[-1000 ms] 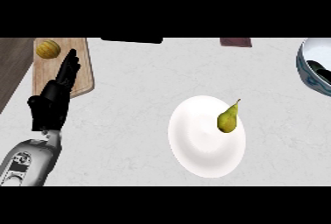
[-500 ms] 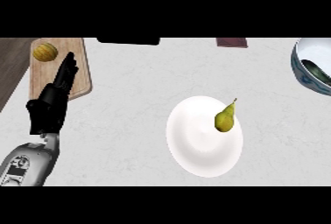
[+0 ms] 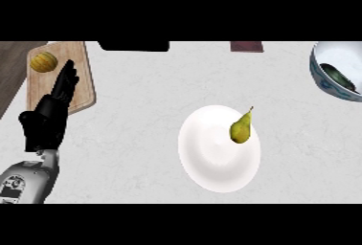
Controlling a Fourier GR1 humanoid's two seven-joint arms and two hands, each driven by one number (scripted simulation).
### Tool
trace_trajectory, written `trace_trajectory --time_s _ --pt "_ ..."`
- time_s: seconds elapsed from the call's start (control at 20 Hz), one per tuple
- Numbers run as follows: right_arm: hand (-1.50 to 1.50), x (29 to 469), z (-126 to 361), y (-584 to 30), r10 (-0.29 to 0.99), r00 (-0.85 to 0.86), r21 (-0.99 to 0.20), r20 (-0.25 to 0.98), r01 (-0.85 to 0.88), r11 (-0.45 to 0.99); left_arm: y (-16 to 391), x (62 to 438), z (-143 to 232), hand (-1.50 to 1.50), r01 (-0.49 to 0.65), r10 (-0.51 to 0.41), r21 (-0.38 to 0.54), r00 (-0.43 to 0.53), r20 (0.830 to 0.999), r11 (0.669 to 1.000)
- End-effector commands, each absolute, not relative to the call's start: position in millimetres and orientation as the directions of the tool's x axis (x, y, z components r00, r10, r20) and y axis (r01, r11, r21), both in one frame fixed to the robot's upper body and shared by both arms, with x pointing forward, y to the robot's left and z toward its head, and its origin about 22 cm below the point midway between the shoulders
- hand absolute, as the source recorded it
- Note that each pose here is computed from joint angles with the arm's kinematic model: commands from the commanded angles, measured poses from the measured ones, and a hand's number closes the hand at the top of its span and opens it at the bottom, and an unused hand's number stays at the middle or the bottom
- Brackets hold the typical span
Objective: Pick the eggplant from the plate and place it in the bowl
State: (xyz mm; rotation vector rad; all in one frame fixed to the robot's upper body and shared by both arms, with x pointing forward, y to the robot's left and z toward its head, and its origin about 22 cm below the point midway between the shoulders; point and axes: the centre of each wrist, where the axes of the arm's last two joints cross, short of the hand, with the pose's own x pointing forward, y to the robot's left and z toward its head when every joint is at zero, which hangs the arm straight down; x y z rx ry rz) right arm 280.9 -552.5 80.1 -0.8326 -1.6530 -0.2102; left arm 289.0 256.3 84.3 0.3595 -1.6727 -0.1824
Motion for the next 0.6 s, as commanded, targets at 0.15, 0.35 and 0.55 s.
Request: trace_trajectory --time_s 0.15,0.35,0.55 --pt "-1.50 251 66 -567 0.379 -0.097 -0.276 0.920 0.526 0.805 256 296 73 0.00 -0.143 -0.344 0.329 -0.090 0.935 0.933" --pt "-1.50 246 35 -554 0.381 -0.125 -0.255 0.916 0.552 0.794 255 282 78 0.00 -0.125 -0.337 0.324 -0.096 0.937 0.938" --pt "-1.50 238 35 -560 0.366 -0.116 -0.255 0.924 0.527 0.811 263 292 74 0.00 -0.124 -0.344 0.332 -0.091 0.934 0.935"
